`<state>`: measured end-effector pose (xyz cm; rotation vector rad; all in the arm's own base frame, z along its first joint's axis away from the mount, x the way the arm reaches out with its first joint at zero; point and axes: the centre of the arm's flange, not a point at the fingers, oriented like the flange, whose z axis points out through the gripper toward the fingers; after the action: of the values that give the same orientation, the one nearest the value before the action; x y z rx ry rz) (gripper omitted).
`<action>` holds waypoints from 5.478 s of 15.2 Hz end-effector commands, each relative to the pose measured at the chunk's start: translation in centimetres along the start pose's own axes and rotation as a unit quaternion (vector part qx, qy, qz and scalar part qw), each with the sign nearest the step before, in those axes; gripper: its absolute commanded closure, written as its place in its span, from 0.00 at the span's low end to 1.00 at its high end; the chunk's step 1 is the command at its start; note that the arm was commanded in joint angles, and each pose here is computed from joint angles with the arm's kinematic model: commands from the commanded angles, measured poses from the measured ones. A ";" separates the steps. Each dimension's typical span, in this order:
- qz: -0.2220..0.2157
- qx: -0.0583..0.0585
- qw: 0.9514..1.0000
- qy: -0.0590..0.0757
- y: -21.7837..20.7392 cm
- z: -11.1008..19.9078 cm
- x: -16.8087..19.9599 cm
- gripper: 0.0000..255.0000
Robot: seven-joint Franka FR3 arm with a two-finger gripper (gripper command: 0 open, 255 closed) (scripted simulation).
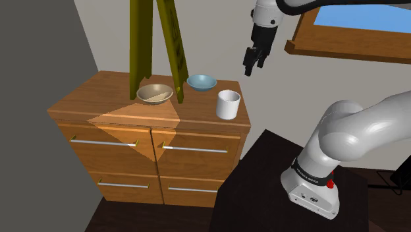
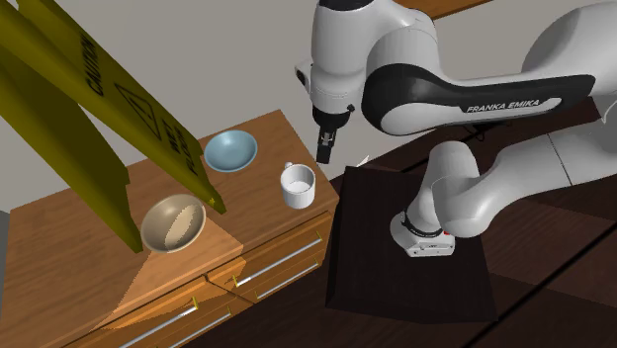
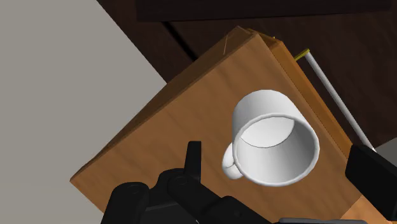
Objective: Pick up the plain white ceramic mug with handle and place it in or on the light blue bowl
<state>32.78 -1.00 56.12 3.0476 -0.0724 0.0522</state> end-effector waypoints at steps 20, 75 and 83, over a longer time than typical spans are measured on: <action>-0.062 0.040 0.996 -0.040 -7.9 15.4 7.2 0.00; -0.062 0.040 0.996 -0.040 -0.3 3.4 23.5 1.00; -0.062 0.040 0.996 -0.040 3.7 3.3 33.2 1.00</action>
<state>64.71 -5.84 53.94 3.1254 0.1133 -0.0794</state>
